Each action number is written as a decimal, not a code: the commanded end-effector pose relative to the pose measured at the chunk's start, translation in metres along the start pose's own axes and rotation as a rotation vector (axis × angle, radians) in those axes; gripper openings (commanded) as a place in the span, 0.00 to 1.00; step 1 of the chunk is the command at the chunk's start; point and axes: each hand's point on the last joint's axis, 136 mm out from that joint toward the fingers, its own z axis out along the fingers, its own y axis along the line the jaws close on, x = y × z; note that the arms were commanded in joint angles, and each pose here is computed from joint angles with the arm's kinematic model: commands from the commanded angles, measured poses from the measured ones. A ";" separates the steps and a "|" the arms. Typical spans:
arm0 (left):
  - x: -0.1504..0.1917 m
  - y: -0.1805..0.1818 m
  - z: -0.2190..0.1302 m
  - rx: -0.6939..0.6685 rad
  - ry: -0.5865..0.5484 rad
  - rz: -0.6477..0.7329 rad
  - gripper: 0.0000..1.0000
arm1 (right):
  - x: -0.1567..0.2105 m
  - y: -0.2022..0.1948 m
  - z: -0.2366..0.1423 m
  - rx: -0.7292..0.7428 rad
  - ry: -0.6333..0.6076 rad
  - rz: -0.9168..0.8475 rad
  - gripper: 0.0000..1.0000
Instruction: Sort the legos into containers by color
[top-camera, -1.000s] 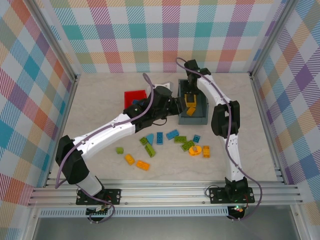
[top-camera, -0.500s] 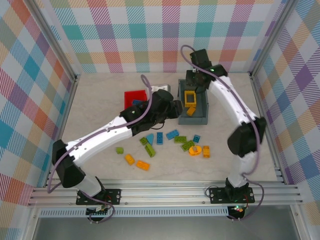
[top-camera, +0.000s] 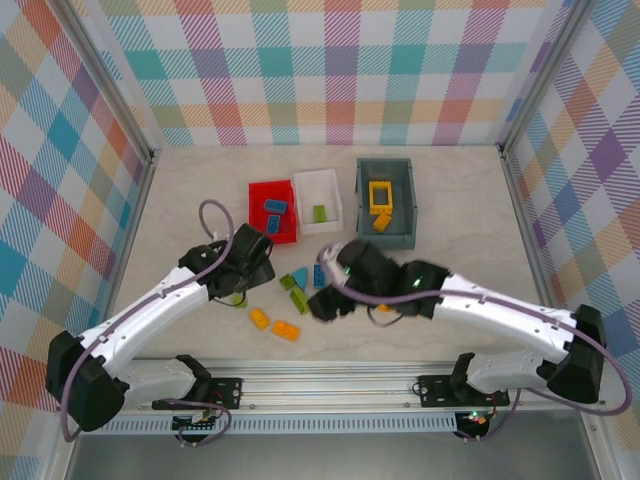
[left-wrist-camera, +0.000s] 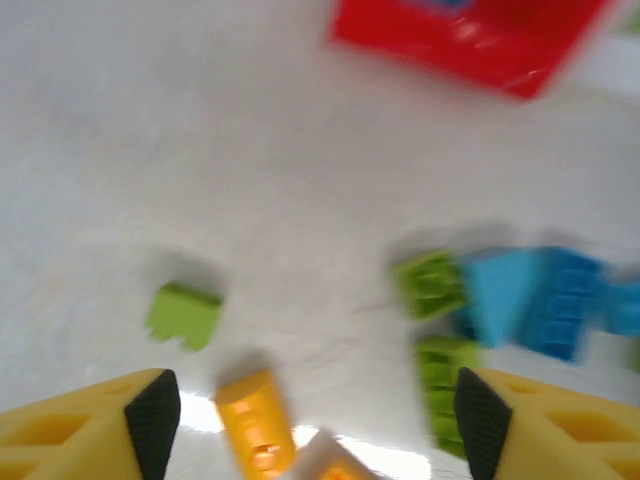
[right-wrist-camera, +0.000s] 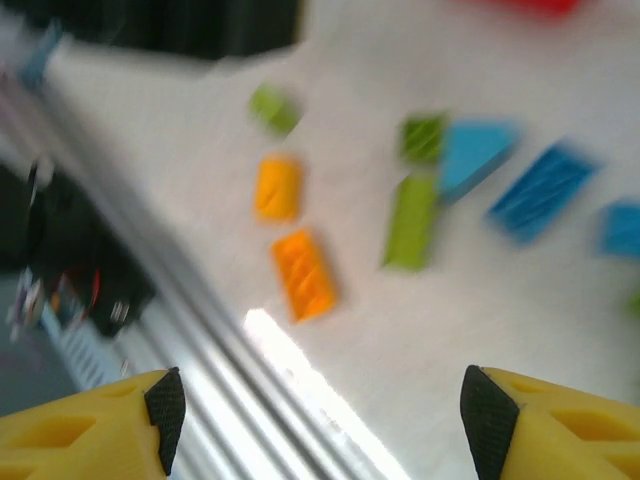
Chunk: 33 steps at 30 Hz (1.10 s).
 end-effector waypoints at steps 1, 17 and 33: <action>0.018 0.012 0.013 0.031 0.090 -0.053 0.78 | -0.002 0.032 0.016 -0.074 -0.037 0.046 0.75; 0.022 0.042 0.079 -0.073 0.107 0.187 0.73 | 0.005 0.046 0.044 -0.043 0.008 0.075 0.75; 0.020 0.039 0.093 -0.104 0.142 0.173 0.43 | 0.006 0.043 0.046 -0.027 0.010 0.098 0.73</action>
